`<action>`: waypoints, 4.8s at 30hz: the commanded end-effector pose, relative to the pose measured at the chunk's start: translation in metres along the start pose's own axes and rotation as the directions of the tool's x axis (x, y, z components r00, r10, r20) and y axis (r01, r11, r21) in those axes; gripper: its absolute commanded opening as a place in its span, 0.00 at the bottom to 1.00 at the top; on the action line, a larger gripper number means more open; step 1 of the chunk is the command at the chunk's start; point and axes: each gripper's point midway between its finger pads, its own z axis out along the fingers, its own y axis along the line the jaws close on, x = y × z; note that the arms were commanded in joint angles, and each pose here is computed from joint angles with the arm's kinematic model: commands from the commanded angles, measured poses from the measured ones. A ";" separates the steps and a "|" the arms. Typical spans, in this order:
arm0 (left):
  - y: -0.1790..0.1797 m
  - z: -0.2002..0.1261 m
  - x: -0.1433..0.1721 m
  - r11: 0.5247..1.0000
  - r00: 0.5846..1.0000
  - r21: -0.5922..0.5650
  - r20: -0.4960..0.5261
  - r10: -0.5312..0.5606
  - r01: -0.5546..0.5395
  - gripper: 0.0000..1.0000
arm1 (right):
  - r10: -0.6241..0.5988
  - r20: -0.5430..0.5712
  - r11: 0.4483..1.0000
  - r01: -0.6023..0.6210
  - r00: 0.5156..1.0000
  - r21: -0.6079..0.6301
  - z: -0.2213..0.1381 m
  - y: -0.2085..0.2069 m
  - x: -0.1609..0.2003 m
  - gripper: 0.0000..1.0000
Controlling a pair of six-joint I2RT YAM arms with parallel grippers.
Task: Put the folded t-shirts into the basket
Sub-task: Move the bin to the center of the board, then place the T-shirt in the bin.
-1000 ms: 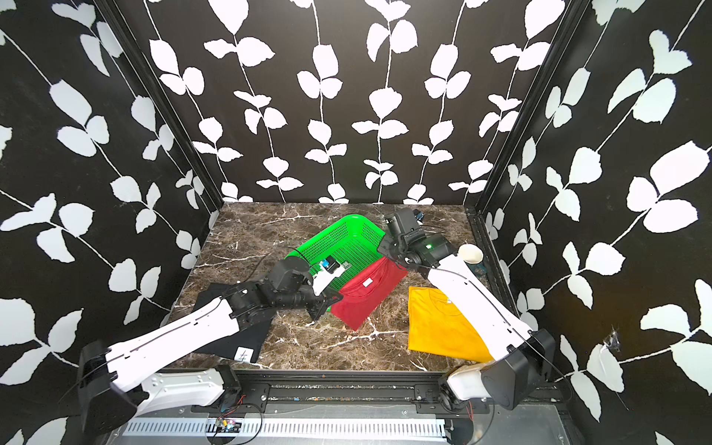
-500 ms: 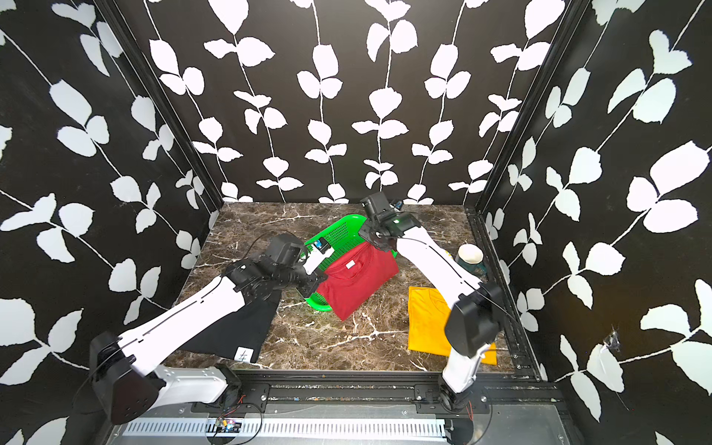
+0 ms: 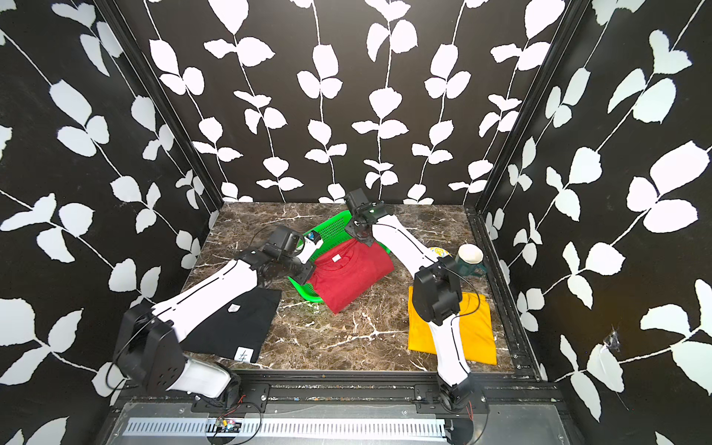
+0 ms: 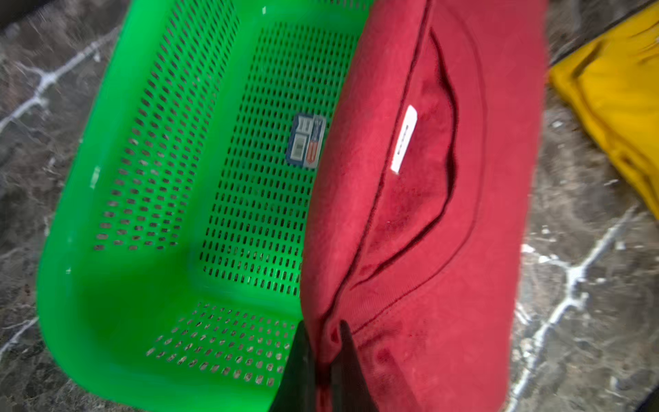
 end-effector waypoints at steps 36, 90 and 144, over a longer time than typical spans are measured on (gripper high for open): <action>-0.095 0.122 0.031 0.958 0.974 0.212 -0.156 -0.161 0.192 0.00 | 0.073 -0.082 0.983 -0.057 0.994 0.177 0.081 -0.064 -0.004 0.00; -0.016 -0.050 -0.014 0.996 0.993 -0.089 0.115 -0.020 0.030 0.00 | -0.115 0.116 0.990 0.124 0.986 -0.066 -0.069 0.037 -0.033 0.00; -0.090 -0.061 -0.022 0.965 0.914 -0.088 0.308 0.263 -0.248 0.60 | -0.323 0.085 0.946 0.324 0.943 0.000 -0.097 -0.067 0.012 0.56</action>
